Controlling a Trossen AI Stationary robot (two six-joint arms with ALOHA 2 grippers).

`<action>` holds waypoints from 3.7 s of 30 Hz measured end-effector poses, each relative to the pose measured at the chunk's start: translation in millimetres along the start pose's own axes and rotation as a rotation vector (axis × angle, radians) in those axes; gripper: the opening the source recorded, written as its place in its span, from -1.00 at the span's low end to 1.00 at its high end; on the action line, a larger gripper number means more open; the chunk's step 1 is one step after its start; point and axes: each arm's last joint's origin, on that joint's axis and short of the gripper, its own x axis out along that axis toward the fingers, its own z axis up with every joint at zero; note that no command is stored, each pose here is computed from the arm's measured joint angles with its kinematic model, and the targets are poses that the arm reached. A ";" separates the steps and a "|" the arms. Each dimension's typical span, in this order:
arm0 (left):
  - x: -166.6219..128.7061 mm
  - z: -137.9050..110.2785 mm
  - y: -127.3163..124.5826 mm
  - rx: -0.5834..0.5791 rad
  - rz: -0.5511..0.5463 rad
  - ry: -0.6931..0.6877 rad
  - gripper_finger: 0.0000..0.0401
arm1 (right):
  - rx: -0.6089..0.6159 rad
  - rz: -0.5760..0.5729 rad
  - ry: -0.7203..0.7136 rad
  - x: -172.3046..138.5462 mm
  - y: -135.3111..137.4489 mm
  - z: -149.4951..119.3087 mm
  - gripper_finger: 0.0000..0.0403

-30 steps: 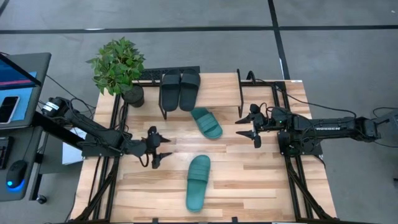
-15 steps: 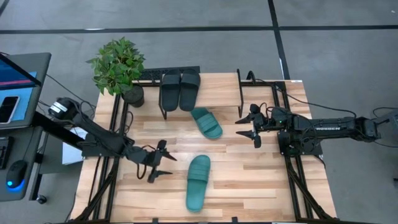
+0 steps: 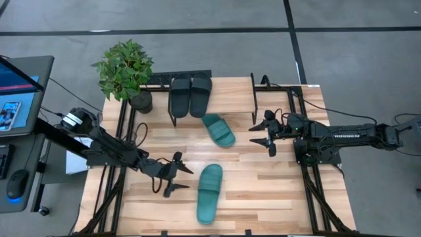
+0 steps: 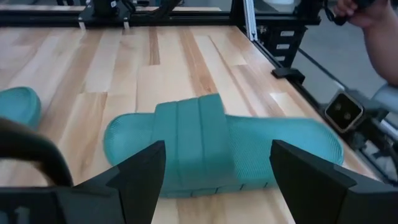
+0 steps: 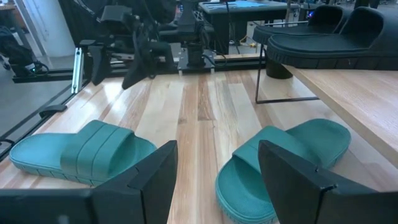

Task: Pick and place slides into the shelf
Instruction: Put the bottom green pair of slippers on the shelf

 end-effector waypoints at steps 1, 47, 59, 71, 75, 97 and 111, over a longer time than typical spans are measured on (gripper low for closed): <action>2.7 2.0 -1.0 -0.011 0.000 -0.002 0.37 | 0.000 0.000 0.000 0.0 0.0 0.0 0.07; 76.6 75.0 -62.7 0.181 0.377 0.333 0.37 | 0.069 0.097 0.066 2.0 15.8 -6.1 0.07; 76.4 78.9 -86.7 0.104 0.338 0.317 0.37 | 0.050 0.180 0.072 2.7 29.1 -6.4 0.07; 68.7 77.3 -119.6 0.014 0.094 0.314 0.37 | 0.029 0.265 0.078 2.2 42.7 -6.8 0.07; 69.4 70.8 -129.0 0.021 0.066 0.317 0.37 | 0.024 0.286 0.079 1.9 46.3 -7.0 0.07; 135.9 22.3 -147.0 0.082 0.061 0.582 0.37 | 0.033 0.370 0.102 -0.1 60.3 -8.9 0.07; 141.8 20.8 -143.4 0.055 0.130 0.641 0.37 | 0.081 0.366 0.124 -0.2 60.1 -10.2 0.07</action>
